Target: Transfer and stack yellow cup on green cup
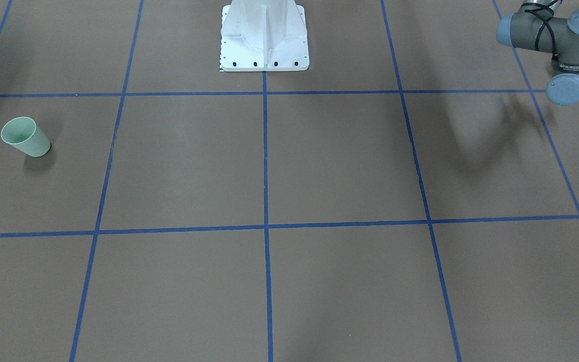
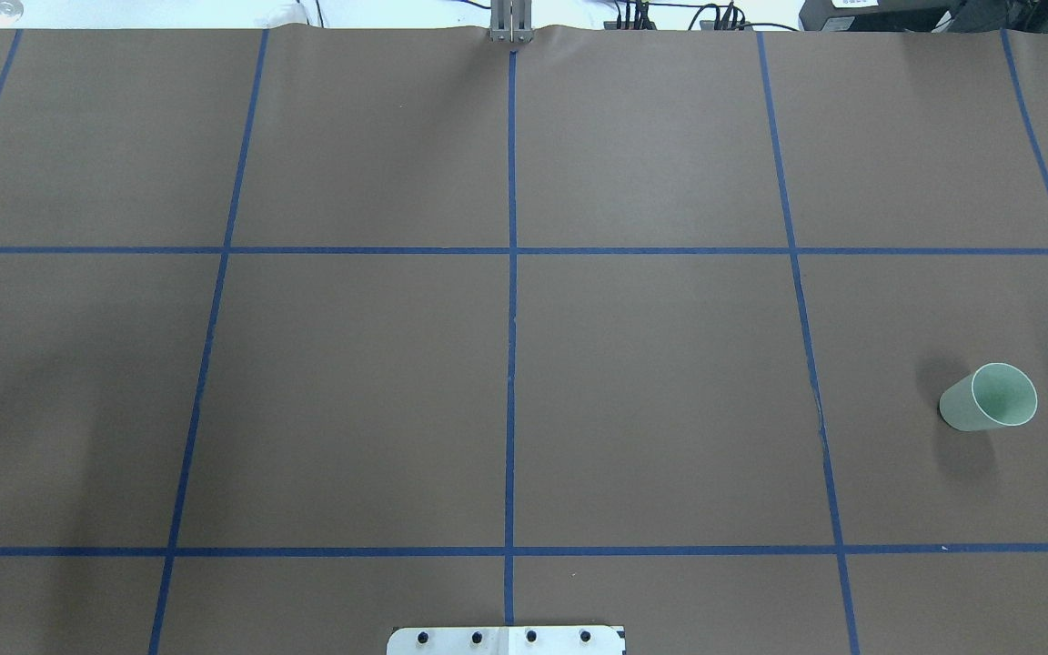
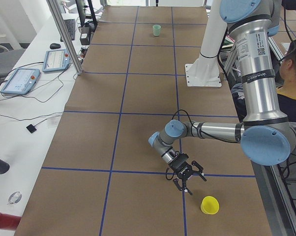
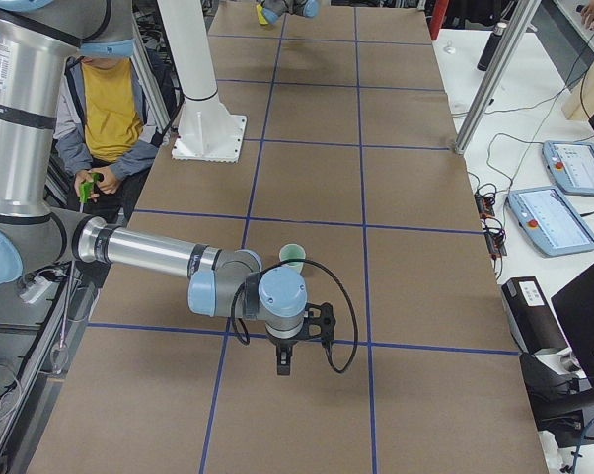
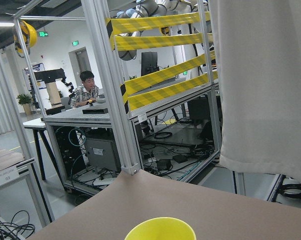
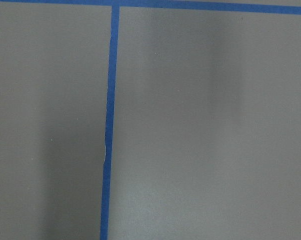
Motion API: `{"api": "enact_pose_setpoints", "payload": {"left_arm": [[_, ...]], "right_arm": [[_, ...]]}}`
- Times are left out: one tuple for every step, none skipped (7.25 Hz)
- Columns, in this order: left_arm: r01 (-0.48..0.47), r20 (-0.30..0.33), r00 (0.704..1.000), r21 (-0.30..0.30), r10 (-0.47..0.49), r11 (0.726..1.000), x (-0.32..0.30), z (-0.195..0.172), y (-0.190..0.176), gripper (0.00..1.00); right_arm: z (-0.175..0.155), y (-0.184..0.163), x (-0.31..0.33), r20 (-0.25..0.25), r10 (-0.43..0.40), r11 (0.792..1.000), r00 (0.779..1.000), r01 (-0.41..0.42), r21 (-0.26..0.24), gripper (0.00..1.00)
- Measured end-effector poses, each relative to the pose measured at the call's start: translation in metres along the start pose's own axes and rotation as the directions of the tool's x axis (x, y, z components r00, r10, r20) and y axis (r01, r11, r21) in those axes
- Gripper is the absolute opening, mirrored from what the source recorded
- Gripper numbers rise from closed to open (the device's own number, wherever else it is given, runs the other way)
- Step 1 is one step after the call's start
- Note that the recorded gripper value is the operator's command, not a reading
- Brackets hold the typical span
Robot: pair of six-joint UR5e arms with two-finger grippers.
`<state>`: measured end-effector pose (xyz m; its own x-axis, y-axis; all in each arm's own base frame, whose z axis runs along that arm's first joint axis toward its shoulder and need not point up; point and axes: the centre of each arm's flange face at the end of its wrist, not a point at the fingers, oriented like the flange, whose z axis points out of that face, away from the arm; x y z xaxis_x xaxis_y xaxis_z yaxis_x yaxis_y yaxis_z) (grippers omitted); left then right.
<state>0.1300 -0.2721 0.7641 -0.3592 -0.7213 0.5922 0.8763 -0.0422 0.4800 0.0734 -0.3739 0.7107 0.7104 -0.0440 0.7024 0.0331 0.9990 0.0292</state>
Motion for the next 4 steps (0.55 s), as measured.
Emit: {"api": "enact_pose_setpoints", "payload": {"left_arm": [[0.019,0.007,1.000,-0.008,-0.019,1.000,0.000,0.005,0.009,1.00],[0.033,0.009,0.999,-0.017,-0.032,0.999,0.001,0.009,0.016,1.00],[0.040,0.001,0.999,-0.029,-0.040,0.999,0.001,0.011,0.022,1.00],[0.040,-0.010,0.999,-0.043,-0.041,0.998,0.003,0.012,0.027,1.00]], "right_arm": [[0.000,0.000,0.000,-0.001,-0.006,1.000,1.000,0.006,0.006,1.00],[0.000,0.000,0.000,-0.002,-0.016,1.000,1.000,0.016,0.016,1.00],[0.000,0.000,0.000,-0.003,-0.023,0.999,1.000,0.023,0.023,1.00],[0.000,0.000,0.000,-0.004,-0.026,0.999,1.000,0.026,0.026,1.00]]}}
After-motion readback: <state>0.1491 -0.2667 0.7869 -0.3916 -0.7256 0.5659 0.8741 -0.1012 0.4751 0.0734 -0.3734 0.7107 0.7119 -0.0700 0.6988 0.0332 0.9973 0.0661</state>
